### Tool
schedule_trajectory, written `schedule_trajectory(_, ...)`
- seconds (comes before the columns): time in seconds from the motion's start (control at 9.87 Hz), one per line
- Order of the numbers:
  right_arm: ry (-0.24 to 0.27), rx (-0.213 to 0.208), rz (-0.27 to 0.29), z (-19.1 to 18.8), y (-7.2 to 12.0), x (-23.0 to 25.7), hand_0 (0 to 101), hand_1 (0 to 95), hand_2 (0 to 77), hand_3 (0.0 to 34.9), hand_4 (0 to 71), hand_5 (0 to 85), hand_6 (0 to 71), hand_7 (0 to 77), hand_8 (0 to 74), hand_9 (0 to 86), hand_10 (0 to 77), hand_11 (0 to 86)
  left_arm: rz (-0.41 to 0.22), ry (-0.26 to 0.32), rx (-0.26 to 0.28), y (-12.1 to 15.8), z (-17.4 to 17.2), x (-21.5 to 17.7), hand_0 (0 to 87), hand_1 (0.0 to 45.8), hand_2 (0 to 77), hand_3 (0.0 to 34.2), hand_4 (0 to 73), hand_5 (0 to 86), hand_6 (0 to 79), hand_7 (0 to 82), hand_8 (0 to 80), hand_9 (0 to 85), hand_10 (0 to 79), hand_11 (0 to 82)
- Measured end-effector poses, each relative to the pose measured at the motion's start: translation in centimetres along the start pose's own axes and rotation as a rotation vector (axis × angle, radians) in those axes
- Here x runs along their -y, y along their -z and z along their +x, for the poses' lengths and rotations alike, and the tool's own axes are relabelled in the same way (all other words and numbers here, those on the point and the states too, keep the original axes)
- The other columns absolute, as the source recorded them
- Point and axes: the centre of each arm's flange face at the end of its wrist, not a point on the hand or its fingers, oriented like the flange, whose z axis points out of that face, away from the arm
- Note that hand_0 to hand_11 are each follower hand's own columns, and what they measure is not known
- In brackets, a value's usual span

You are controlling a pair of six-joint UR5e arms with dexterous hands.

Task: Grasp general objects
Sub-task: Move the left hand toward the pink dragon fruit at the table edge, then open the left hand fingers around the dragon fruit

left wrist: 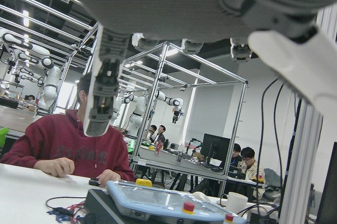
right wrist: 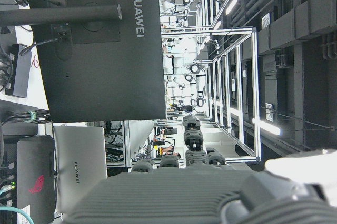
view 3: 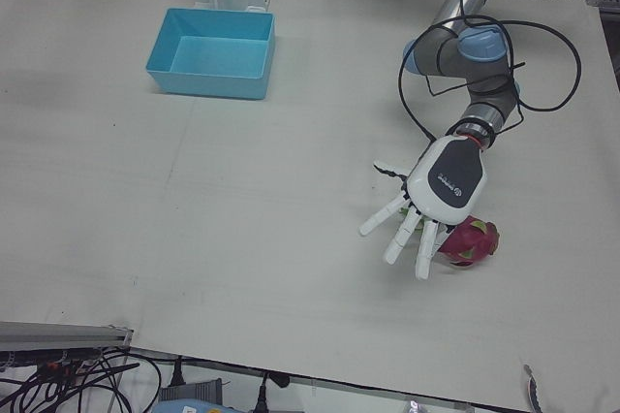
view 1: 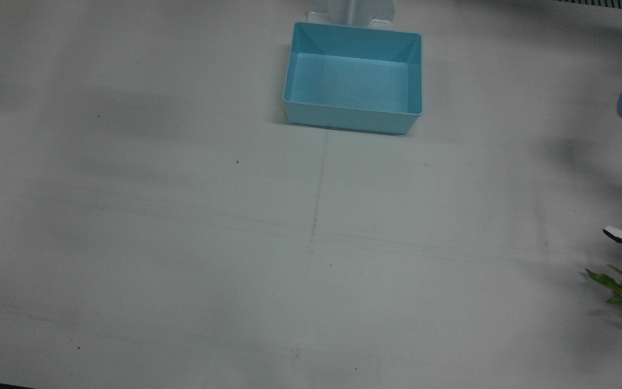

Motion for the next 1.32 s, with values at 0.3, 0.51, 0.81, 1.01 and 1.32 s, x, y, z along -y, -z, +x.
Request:
schedule_trajectory(0.3, 0.000, 0.000, 0.000, 0.0, 0.0, 0.0, 0, 6.0, 1.6, 0.0, 0.0, 0.0, 0.0, 0.0, 0.0, 1.1, 0.0, 0.5, 0.008, -0.064, 0.047, 1.1, -2.9, 0.9, 51.5, 0.0, 1.1, 30.3, 0.5, 2.2, 1.1, 4.9, 3.3, 1.1, 65.4, 1.1)
schedule_trajectory(0.51, 0.000, 0.000, 0.000, 0.0, 0.0, 0.0, 0, 6.0, 1.6, 0.0, 0.0, 0.0, 0.0, 0.0, 0.0, 1.1, 0.0, 1.1, 0.012, -0.087, 0.085, 4.9, -2.5, 2.0, 67.2, 0.0, 1.1, 30.3, 0.5, 2.2, 0.5, 4.9, 3.8, 1.1, 65.4, 1.1)
schedule_trajectory(0.81, 0.000, 0.000, 0.000, 0.0, 0.0, 0.0, 0, 6.0, 1.6, 0.0, 0.0, 0.0, 0.0, 0.0, 0.0, 1.1, 0.0, 0.5, 0.008, -0.198, 0.174, 7.6, -1.3, 2.4, 65.6, 0.0, 1.1, 30.2, 0.5, 2.7, 1.1, 4.4, 3.3, 1.1, 65.4, 1.1)
schedule_trajectory(1.01, 0.000, 0.000, 0.000, 0.0, 0.0, 0.0, 0, 6.0, 1.6, 0.0, 0.0, 0.0, 0.0, 0.0, 0.0, 1.1, 0.0, 0.5, 0.000, -0.266, 0.182, 6.7, -1.2, 2.0, 52.2, 0.0, 1.1, 30.2, 0.5, 2.2, 1.1, 4.4, 2.7, 1.1, 65.4, 1.1)
schedule_trajectory(1.32, 0.000, 0.000, 0.000, 0.0, 0.0, 0.0, 0, 6.0, 1.6, 0.0, 0.0, 0.0, 0.0, 0.0, 0.0, 1.1, 0.0, 0.5, -0.010, -0.337, 0.215, 3.5, -4.1, 1.3, 52.3, 0.0, 1.1, 30.0, 0.5, 2.2, 0.5, 4.4, 1.6, 1.1, 65.4, 1.1)
